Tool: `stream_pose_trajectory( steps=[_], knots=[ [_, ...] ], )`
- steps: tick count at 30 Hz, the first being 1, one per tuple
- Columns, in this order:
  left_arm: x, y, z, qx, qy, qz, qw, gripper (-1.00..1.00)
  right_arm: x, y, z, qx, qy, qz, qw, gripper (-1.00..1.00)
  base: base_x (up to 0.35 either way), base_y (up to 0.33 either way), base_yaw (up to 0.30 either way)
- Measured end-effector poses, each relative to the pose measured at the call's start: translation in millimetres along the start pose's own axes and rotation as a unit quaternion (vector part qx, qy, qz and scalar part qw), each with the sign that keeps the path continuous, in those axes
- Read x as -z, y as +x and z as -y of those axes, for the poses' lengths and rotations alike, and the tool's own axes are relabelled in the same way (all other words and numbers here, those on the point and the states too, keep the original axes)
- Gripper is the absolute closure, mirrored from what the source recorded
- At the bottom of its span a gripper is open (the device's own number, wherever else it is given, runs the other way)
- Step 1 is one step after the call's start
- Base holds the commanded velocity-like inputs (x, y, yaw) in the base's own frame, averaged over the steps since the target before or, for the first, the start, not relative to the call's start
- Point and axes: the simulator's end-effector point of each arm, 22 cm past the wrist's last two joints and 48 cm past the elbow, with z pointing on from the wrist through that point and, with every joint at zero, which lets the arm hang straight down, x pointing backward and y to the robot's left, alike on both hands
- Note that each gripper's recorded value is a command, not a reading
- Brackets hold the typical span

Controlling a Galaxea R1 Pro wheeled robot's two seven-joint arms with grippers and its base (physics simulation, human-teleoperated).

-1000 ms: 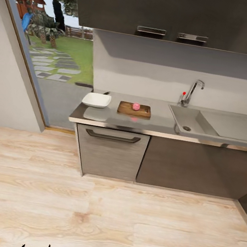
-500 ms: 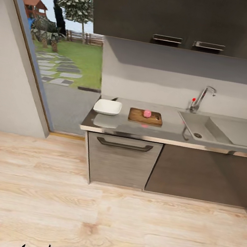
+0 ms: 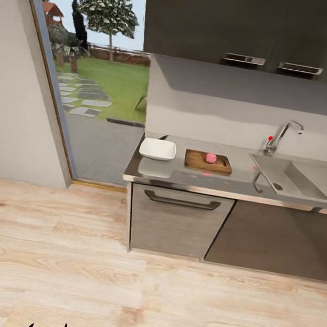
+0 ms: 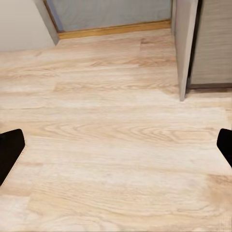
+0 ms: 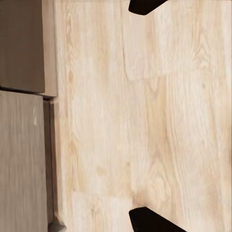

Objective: In the kitchen, take the Vidalia onion out of the sink, dice it on the chopping board with the paring knife, put the diced onion into the bowl on the countertop, then place both the paring knife and the chopping board into the sink.

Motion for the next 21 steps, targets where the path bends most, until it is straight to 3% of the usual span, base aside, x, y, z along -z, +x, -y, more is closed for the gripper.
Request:
stream_pose_trajectory(
  steps=[21],
  knots=[
    [0.2,0.2,-0.1,0.0,0.0,0.0,1.0,-1.0,0.0,0.1,1.9,-0.001,0.006,0.0,1.0,-1.0,0.094,0.292,0.0]
  ],
)
